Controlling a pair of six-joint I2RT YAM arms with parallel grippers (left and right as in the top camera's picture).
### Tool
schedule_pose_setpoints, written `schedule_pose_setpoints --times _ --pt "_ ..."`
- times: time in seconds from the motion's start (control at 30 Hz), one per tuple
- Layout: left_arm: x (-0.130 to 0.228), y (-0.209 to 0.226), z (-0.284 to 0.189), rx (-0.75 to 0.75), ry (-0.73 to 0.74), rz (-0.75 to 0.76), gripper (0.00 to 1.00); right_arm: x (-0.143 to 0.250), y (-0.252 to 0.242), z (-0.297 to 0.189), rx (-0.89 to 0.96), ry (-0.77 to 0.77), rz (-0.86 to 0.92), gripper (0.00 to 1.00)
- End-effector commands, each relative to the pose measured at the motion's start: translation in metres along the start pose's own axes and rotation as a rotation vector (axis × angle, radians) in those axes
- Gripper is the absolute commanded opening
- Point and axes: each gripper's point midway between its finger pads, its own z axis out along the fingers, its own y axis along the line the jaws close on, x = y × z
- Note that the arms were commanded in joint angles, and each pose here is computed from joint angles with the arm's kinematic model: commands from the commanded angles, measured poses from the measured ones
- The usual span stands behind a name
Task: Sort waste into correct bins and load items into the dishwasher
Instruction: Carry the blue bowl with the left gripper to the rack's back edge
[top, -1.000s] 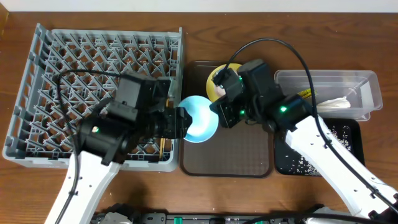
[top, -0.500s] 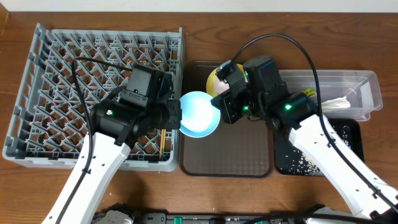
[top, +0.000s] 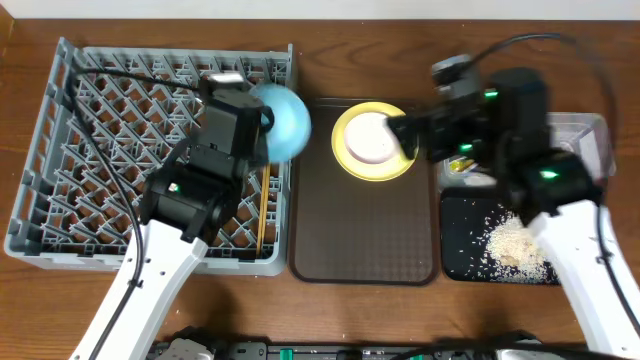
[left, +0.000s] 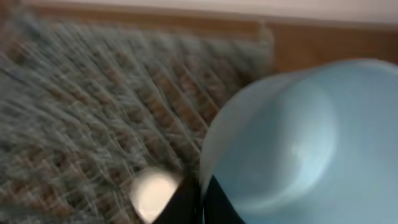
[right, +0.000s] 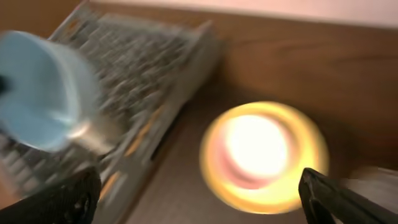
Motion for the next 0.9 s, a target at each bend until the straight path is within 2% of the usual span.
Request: schedule_pose_setpoints --times 0.0,0.13,0.23,0.4,0.5,0.63,0.87 --pt "-0.039 0.050 0.006 -0.367 -0.181 0.009 0.07 -0.010 -0.065 -0.023 0.252 -0.044 0.085 0.99" --pt "-0.064 0.050 0.032 -0.533 -0.252 0.135 0.07 0.001 -0.125 -0.044 0.480 -0.027 0.160 0.99" --pt "-0.070 0.054 0.061 -0.667 -0.250 0.227 0.08 0.010 -0.153 -0.059 0.597 -0.008 0.199 0.99" --pt "-0.050 0.070 0.118 -0.822 -0.149 0.349 0.07 0.015 -0.170 -0.070 0.650 -0.003 0.230 0.99" --pt "-0.036 0.089 0.134 -0.925 -0.097 0.360 0.07 0.015 -0.172 -0.071 0.655 -0.004 0.235 0.99" --pt "-0.021 0.095 0.150 -0.940 -0.040 0.402 0.08 0.015 -0.172 -0.071 0.655 -0.004 0.234 0.99" --pt "-0.011 0.066 0.150 -0.888 -0.030 0.475 0.07 0.015 -0.172 -0.071 0.654 -0.006 0.234 0.99"
